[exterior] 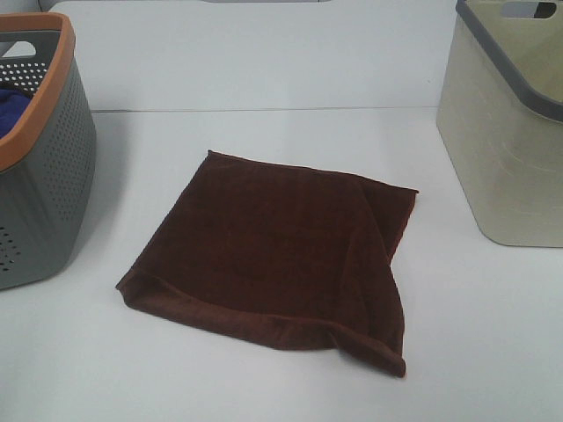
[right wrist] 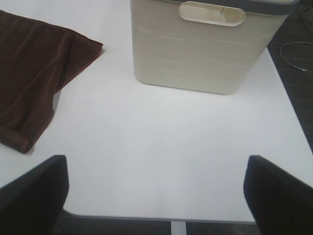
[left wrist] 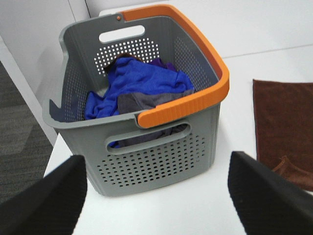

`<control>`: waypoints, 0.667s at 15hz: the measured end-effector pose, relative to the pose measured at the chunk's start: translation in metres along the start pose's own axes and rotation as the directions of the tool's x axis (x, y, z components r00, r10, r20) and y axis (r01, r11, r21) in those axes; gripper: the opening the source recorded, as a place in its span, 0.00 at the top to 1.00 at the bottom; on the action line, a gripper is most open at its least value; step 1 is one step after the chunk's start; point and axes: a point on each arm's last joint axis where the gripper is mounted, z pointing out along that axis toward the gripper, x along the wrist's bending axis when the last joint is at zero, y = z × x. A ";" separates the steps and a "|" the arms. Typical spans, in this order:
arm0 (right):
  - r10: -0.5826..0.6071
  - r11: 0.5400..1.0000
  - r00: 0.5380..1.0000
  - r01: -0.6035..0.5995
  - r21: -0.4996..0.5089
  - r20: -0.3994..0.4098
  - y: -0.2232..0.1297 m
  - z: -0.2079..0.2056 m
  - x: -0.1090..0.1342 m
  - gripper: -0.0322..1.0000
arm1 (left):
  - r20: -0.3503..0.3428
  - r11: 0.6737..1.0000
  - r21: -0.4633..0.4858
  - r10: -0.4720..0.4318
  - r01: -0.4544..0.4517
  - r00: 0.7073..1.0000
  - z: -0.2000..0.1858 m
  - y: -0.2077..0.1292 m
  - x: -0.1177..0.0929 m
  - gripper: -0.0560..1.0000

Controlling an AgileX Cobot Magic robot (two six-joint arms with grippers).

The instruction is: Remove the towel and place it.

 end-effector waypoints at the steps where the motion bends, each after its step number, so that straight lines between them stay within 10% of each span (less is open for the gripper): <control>1: 0.008 1.000 1.000 -0.007 0.022 -0.014 -0.004 0.006 0.001 0.05 | 0.005 1.000 -0.022 -0.010 0.010 1.000 -0.004 -0.001 0.000 0.24; 10: 0.023 0.998 0.996 -0.018 0.057 -0.083 -0.015 0.020 0.008 0.05 | 0.175 0.987 0.158 0.014 -0.042 0.985 -0.013 -0.019 -0.015 0.24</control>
